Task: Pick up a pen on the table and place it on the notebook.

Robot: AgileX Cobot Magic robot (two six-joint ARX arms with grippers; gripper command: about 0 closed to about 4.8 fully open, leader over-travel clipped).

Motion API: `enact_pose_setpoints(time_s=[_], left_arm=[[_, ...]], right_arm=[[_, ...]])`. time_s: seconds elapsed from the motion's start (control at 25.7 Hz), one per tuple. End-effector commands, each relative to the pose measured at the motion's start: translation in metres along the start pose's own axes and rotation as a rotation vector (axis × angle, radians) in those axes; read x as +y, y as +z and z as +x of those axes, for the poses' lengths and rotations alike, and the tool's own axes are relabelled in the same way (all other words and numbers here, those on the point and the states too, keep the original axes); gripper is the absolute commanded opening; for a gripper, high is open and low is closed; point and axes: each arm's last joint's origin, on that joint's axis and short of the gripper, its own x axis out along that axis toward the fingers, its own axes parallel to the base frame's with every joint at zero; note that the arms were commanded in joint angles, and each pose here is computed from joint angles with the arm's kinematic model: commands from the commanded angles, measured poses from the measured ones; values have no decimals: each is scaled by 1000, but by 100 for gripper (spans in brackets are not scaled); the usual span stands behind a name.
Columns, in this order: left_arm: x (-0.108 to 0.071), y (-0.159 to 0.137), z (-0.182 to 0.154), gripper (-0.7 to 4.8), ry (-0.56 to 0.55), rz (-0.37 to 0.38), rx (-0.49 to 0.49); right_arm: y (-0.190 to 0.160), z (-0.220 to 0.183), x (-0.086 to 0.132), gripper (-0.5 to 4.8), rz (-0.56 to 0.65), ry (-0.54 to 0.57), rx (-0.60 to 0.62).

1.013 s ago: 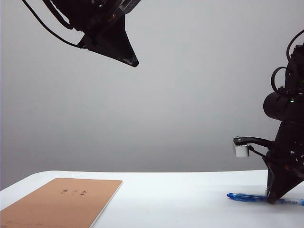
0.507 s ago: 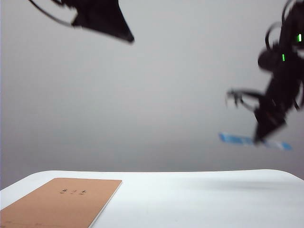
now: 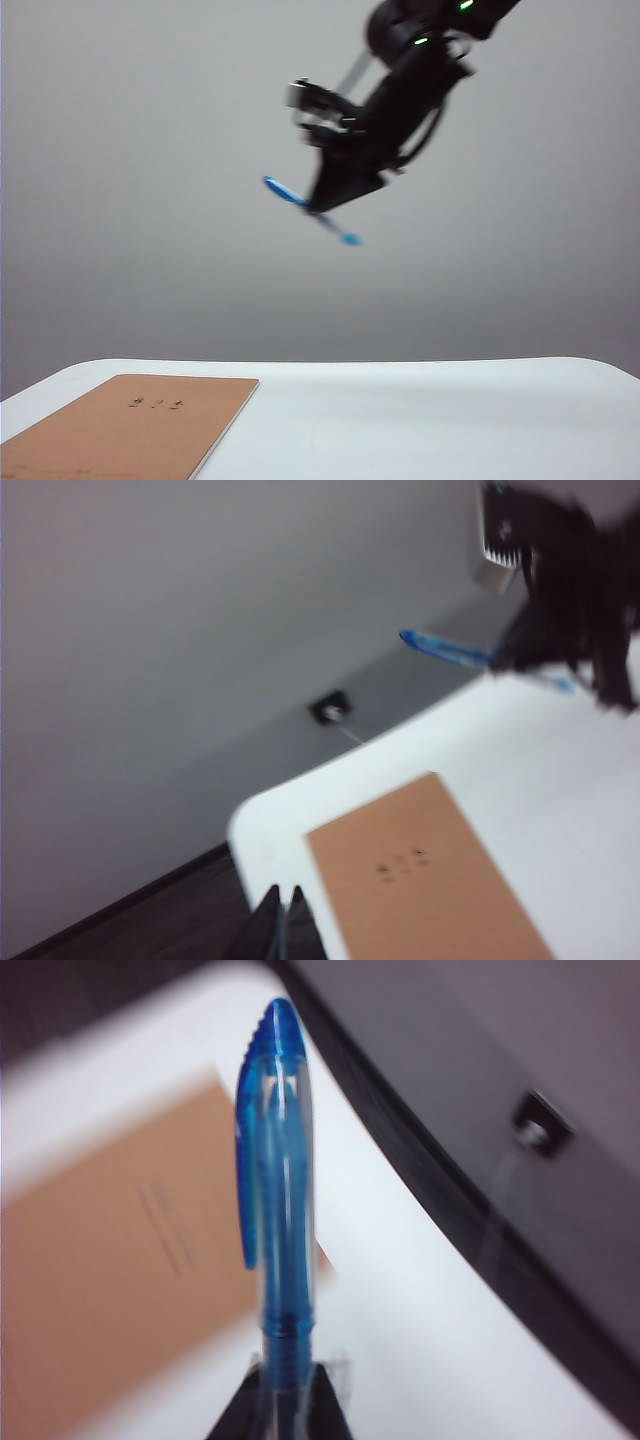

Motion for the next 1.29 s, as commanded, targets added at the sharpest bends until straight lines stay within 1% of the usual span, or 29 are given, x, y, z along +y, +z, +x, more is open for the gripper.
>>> enact_pose_setpoints(time_s=[0.04,0.12,0.16,0.19,0.23,0.31,0.35,0.39,0.43,0.51,0.55,0.58,0.66,0.82,0.94,1.05,1.17,1.29], left_arm=[[4,-4,-12,-6,82,-10,11],[4,-7,-13,-6,76,-2,33],[3,-9,-13,-6,68,6,61],[2,-11,-12,-6,63,11,78],[2,-12,-12,-6,60,14,90],[2,-13,-12,-6,58,18,93],[1,-13,-12,-6,31,23,91],[0,-13,-12,-6,-3,31,87],[-2,-13,-12,-6,-50,36,82],[-3,-15,-11,-6,-75,73,92],[-4,-16,-11,-6,-103,89,94],[-6,-17,-11,-6,-172,93,89],[-8,-18,-10,-6,-206,95,102],[-9,-22,-11,-6,-214,90,141],[-10,-26,-12,-6,-225,68,186],[-10,-28,-13,-6,-231,58,213],[-11,-33,-14,-6,-243,54,261],[-11,-34,-14,-6,-246,49,277]], right_arm=[[13,30,27,8,224,-33,-131],[10,49,43,8,228,-60,-117],[4,64,54,8,221,-45,-68],[-1,74,60,8,219,-33,-33],[-10,90,68,8,217,-16,30],[-18,108,74,8,208,30,123],[-20,117,77,8,176,70,196],[-20,123,79,8,136,87,240],[-16,128,80,8,72,102,289],[-8,136,80,8,-13,134,349],[-5,137,80,8,-30,140,357],[-1,141,78,8,-66,160,370],[-1,146,77,9,-87,176,378],[-10,157,83,8,-94,203,390],[-13,168,100,9,-125,219,374],[-18,177,111,9,-142,234,374],[-25,187,114,13,-146,232,374],[-29,192,114,13,-154,210,374]])
